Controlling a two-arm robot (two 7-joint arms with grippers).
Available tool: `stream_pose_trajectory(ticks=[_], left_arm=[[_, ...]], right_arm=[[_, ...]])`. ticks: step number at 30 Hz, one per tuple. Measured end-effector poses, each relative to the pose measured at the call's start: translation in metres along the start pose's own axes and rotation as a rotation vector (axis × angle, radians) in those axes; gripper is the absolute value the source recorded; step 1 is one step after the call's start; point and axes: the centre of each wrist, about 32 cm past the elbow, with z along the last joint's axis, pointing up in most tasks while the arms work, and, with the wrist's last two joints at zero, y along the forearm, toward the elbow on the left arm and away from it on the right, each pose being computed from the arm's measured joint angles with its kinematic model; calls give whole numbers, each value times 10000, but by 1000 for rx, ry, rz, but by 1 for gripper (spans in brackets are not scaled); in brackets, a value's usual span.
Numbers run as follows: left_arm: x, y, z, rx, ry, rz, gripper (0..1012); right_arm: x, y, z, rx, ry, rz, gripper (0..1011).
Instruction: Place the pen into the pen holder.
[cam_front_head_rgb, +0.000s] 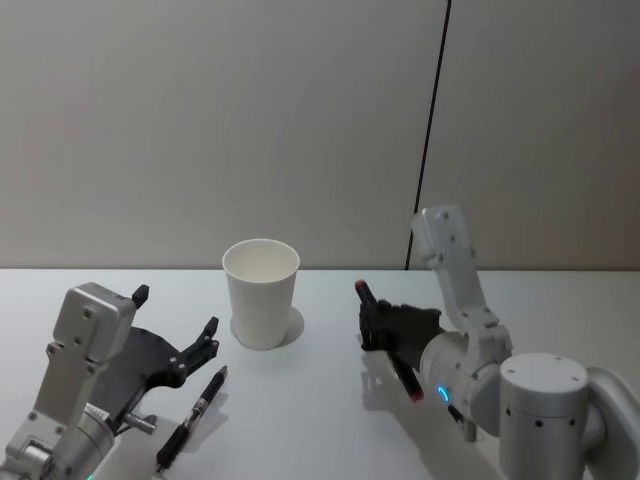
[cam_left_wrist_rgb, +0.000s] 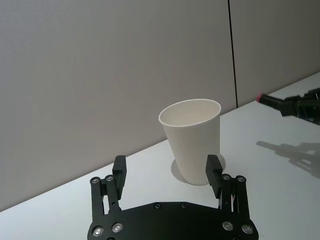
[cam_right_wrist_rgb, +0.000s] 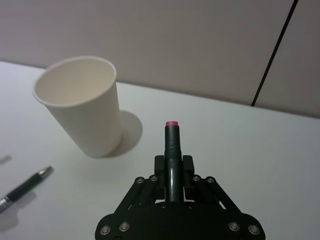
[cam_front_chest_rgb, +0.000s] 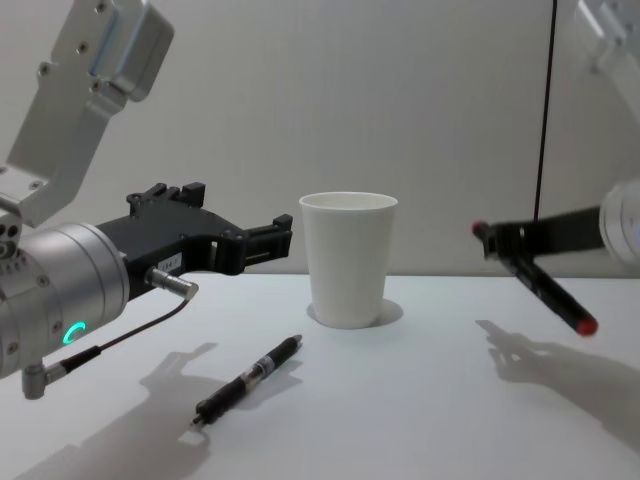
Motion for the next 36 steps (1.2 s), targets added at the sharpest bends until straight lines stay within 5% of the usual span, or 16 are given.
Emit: stream_pose_trajectory(ticks=[21,36], left_arm=[[0,0,0,0,0,0,1003],[0,0,0,0,0,0,1003]], right_arm=[[-63,-88,238,370,78,46,205],[-238,205,113,422,81,71,205]])
